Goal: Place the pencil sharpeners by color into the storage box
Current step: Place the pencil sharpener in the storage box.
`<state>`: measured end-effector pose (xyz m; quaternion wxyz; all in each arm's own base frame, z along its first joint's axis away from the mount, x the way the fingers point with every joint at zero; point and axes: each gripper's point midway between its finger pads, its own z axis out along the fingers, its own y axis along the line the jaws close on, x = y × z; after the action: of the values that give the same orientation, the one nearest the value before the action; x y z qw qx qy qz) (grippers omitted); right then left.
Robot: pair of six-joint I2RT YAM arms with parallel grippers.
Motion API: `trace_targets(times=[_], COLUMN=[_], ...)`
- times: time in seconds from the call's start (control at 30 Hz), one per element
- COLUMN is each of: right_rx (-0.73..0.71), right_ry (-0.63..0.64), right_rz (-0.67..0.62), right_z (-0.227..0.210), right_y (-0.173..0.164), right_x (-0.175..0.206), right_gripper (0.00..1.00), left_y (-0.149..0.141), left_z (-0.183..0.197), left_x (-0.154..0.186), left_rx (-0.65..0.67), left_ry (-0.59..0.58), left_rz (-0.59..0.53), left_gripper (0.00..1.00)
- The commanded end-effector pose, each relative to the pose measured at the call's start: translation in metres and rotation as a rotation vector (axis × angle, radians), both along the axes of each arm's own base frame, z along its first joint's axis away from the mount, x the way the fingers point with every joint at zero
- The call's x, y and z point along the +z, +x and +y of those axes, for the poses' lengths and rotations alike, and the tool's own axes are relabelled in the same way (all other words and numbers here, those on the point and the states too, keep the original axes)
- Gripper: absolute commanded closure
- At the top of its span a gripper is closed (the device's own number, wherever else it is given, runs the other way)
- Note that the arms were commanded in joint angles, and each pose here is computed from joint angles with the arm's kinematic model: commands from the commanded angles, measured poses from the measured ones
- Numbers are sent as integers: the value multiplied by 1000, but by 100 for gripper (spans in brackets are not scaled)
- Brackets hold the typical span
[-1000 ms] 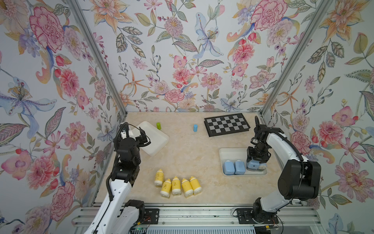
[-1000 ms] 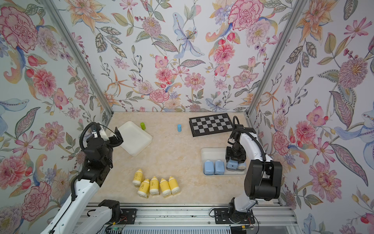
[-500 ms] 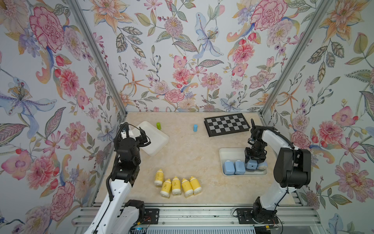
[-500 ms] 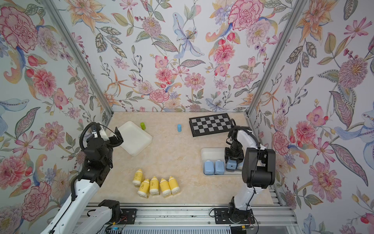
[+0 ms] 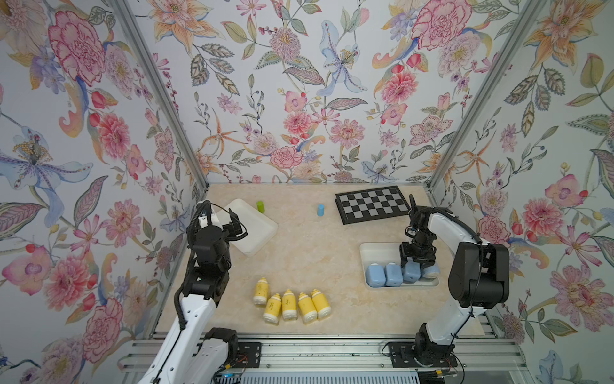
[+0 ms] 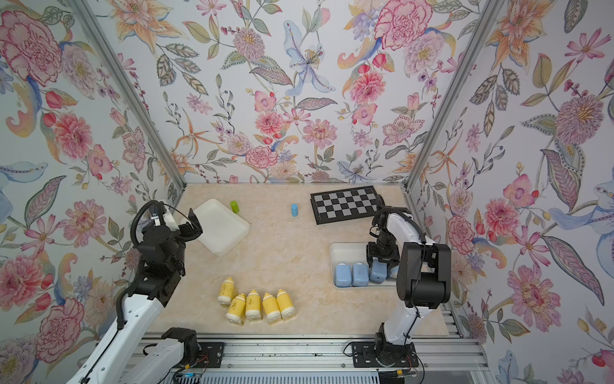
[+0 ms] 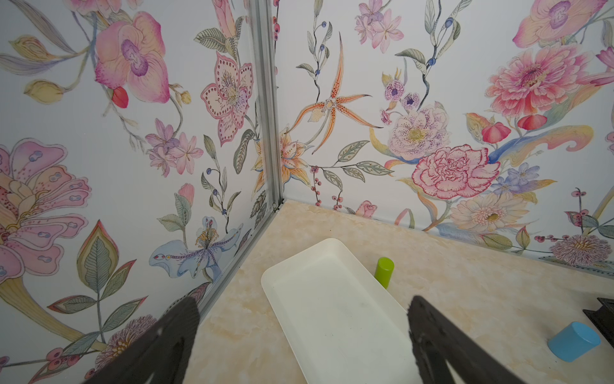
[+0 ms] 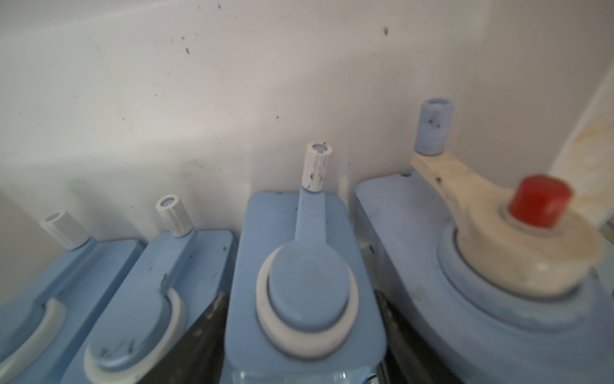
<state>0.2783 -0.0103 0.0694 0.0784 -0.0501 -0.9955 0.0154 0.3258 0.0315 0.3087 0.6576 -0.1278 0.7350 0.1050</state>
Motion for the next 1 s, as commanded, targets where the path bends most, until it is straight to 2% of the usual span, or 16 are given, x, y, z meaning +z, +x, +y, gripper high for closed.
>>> trace_targets(times=[0.0, 0.27, 0.5, 0.57, 0.67, 0.73, 0.83, 0.97], right_rx=[27, 44, 25, 17, 1, -6, -9, -14], right_ry=[-26, -79, -65, -64, -61, -58, -43, -48], right_rz=[11, -60, -146, -145, -127, -108, -78, -57], right_z=[-2, -5, -1, -1, 0, 1, 3, 3], right_y=[-2, 11, 35, 41, 48, 50, 52, 51], right_x=[5, 28, 48, 47, 38, 31, 21, 13], right_gripper=[32, 31, 32, 40, 59, 69, 77, 81], left_y=[0, 0, 1, 1, 1, 1, 1, 0], left_z=[-4, -4, -4, -4, -4, -4, -4, -3], left_x=[2, 1, 0, 0, 0, 0, 0, 1], left_rx=[-16, -15, -14, -15, -14, -15, -15, -12], left_ry=[-16, -14, -14, -12, -9, -6, -4, -3], left_rz=[-23, -22, -16, -15, -15, -13, -14, -17], left_gripper=[1, 1, 1, 1, 1, 1, 1, 1])
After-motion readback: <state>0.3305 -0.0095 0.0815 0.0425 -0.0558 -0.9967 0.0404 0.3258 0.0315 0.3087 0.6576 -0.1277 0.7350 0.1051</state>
